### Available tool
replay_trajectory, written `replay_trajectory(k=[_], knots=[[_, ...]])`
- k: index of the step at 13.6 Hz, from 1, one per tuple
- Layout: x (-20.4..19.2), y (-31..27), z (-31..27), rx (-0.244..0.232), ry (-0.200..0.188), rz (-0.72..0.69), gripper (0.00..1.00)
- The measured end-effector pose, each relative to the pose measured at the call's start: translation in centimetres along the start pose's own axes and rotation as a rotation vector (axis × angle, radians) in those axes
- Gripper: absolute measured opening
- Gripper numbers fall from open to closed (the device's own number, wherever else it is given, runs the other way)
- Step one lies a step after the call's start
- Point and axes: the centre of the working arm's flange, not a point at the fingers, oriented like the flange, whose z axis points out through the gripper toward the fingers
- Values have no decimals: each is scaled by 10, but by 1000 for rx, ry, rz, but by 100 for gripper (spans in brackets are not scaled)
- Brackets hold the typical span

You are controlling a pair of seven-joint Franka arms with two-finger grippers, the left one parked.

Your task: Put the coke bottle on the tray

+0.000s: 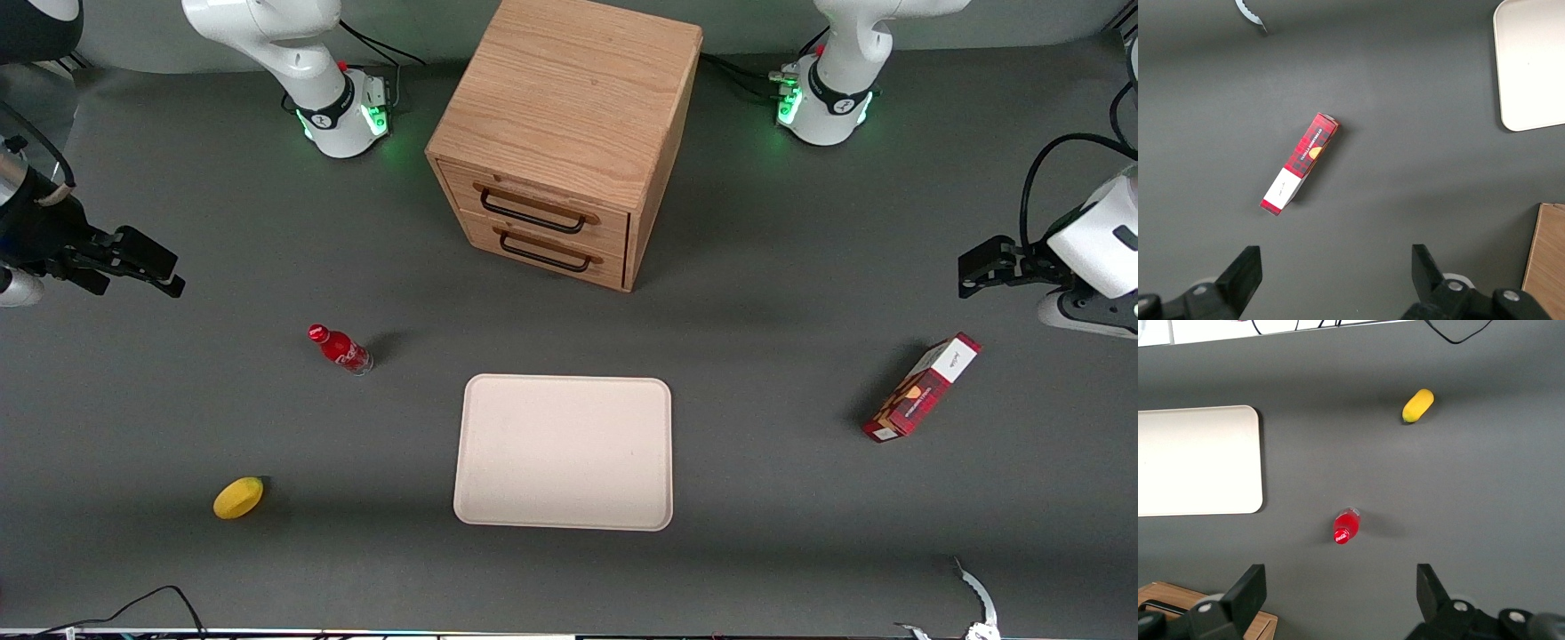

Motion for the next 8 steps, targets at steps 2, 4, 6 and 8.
replay_trajectory(k=[2,4,6,8], knots=[[1,-1,-2,1,5,-1,100],[4,-3,-1,2,5,-4,100],[4,-5,2,0,-13,-8,100],[5,-8,11,-3,-36,-13,100]])
